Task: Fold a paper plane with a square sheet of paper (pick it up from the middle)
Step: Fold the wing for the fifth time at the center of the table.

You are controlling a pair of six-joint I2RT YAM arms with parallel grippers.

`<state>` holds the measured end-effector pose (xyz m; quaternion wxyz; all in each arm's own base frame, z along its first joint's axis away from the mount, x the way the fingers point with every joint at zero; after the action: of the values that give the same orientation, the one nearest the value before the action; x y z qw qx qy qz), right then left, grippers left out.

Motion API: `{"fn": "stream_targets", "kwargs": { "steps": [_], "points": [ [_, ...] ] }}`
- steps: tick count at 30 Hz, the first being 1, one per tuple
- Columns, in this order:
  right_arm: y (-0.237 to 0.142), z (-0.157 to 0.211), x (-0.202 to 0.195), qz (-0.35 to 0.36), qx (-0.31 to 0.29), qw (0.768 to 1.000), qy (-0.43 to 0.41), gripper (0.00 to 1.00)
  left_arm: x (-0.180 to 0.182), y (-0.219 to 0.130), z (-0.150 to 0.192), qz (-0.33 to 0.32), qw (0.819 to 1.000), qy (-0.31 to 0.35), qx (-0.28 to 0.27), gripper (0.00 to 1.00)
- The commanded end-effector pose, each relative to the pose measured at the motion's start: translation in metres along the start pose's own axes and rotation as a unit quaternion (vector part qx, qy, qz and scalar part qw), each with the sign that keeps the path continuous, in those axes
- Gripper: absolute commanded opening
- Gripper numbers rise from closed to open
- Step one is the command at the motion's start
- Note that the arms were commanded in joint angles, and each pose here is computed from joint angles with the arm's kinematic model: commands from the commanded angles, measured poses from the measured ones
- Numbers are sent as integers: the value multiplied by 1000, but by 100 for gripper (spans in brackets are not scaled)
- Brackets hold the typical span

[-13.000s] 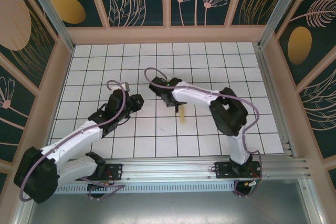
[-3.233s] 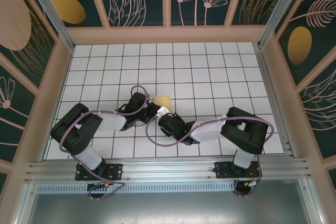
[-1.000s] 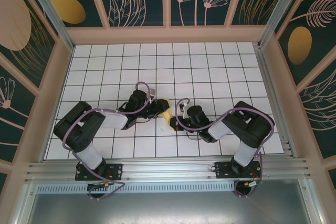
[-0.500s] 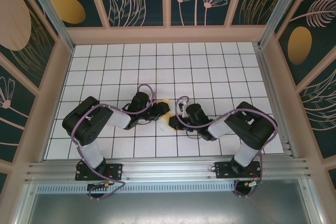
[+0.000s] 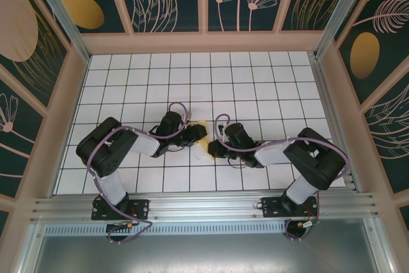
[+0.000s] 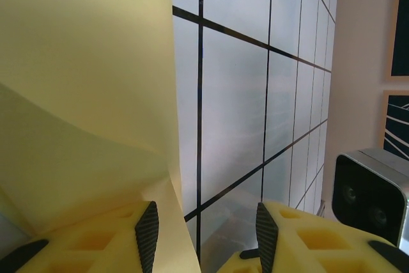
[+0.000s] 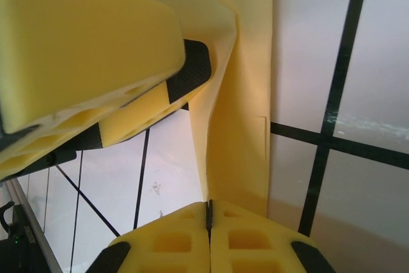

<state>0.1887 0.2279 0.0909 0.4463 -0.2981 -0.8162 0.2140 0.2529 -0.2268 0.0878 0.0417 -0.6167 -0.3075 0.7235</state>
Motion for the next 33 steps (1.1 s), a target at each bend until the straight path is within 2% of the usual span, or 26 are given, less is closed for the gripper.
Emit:
{"fn": "stream_targets", "kwargs": {
  "steps": [1, 11, 15, 22, 33],
  "points": [
    [5, 1, -4, 21, 12, 1000, 6, 3, 4, 4, -2, -14, 1000, 7, 3, 47],
    [5, 18, -17, 14, 15, 999, 35, 0, -4, 3, -3, -6, 1000, 11, 5, 48],
    [6, 23, -23, 24, 21, 998, 48, 0, -19, -4, -1, 30, 999, 22, 15, 52],
    [6, 24, -25, 31, 24, 997, 64, 0, -54, -28, 3, 86, 995, 54, -2, 60],
    [6, 24, -27, 40, 32, 996, 71, 0, -35, -29, 9, 82, 996, 41, 0, 55]
  ]
}}
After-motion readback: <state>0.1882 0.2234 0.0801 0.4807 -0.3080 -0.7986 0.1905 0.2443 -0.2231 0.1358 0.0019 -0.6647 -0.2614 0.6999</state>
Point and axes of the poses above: each hand's point on the last joint's axis, 136 mm out from that joint toward the fingers, its own y axis out along the fingers, its own x axis along the line the jaws close on, z = x × y, the point moved 10 cm from there along -y, back along the fingers, and after that the axes turned 13 degrees about -y, right-handed, at the moved point
